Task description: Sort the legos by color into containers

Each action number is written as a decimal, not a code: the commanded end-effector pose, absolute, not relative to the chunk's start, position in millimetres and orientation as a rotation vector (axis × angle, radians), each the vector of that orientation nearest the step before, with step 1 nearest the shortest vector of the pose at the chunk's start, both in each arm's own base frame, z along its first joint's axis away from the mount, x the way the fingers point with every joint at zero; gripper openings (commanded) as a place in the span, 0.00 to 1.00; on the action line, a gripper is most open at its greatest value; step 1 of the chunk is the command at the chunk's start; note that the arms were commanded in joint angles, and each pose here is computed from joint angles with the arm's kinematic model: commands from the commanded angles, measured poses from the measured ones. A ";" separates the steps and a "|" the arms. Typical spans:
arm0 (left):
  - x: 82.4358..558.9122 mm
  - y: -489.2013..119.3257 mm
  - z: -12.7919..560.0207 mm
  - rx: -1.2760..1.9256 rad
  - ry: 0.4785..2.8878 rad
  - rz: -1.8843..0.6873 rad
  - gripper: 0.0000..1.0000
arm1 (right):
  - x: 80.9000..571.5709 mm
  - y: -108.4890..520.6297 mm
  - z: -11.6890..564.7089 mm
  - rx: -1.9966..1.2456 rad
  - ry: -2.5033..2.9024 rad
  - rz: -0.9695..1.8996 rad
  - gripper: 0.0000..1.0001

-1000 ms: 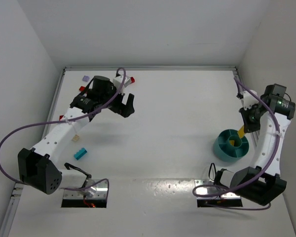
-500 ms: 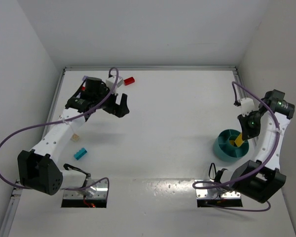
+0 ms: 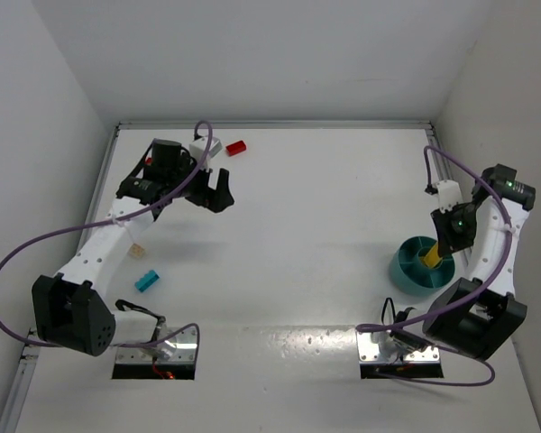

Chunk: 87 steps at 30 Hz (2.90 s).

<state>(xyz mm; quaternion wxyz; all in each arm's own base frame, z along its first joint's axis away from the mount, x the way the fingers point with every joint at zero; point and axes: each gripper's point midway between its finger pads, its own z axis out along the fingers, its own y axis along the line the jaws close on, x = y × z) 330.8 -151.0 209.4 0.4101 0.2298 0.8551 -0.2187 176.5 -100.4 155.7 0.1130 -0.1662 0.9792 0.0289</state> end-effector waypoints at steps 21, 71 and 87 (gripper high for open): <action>366.0 34.6 231.5 0.102 2.394 -0.001 0.97 | 238.6 -42.1 218.2 -0.524 2.470 0.464 0.88; 299.2 104.6 85.6 0.075 2.824 0.110 0.90 | 270.9 -36.3 165.5 -0.461 2.656 0.567 0.80; 260.4 81.0 41.4 -0.165 2.953 -0.064 0.88 | 268.4 -45.4 168.0 -0.453 2.727 0.477 0.79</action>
